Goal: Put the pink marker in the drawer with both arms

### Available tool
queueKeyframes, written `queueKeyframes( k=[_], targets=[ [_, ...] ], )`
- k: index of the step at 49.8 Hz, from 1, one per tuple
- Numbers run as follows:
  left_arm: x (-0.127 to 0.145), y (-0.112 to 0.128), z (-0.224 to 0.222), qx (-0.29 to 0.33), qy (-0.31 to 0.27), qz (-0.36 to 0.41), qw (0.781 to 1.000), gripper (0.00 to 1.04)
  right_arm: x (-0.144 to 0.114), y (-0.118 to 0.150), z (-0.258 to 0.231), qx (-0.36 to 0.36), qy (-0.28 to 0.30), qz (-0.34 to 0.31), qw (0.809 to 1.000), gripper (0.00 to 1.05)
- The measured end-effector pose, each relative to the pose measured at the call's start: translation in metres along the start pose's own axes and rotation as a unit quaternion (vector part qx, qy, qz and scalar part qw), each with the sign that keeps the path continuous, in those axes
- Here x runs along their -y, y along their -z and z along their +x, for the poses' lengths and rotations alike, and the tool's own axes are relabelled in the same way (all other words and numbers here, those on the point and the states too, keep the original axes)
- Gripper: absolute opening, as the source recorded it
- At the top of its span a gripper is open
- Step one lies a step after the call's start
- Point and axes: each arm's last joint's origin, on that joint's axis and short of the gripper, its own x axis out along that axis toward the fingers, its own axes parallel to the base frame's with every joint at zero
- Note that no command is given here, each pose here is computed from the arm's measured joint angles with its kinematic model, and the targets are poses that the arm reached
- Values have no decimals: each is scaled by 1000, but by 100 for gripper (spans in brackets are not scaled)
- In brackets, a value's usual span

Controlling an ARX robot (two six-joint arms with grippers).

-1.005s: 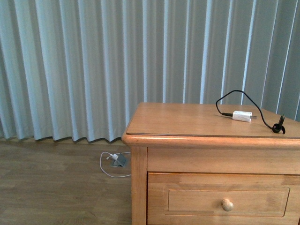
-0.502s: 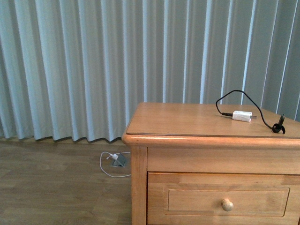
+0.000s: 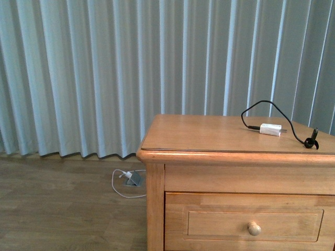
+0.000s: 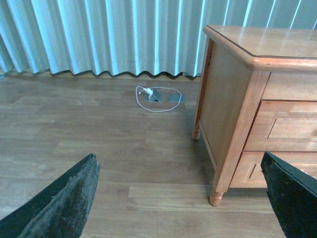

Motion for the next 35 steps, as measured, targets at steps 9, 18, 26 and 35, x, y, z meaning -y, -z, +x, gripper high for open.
queueKeyframes(
  k=[9,18,26,35],
  targets=[
    [0,0,0,0,0,0,1000,99,0,0,0,0,0,0,1000,33],
    [0,0,0,0,0,0,1000,99,0,0,0,0,0,0,1000,64],
    [0,0,0,0,0,0,1000,99,0,0,0,0,0,0,1000,92],
    [0,0,0,0,0,0,1000,99,0,0,0,0,0,0,1000,96]
  ],
)
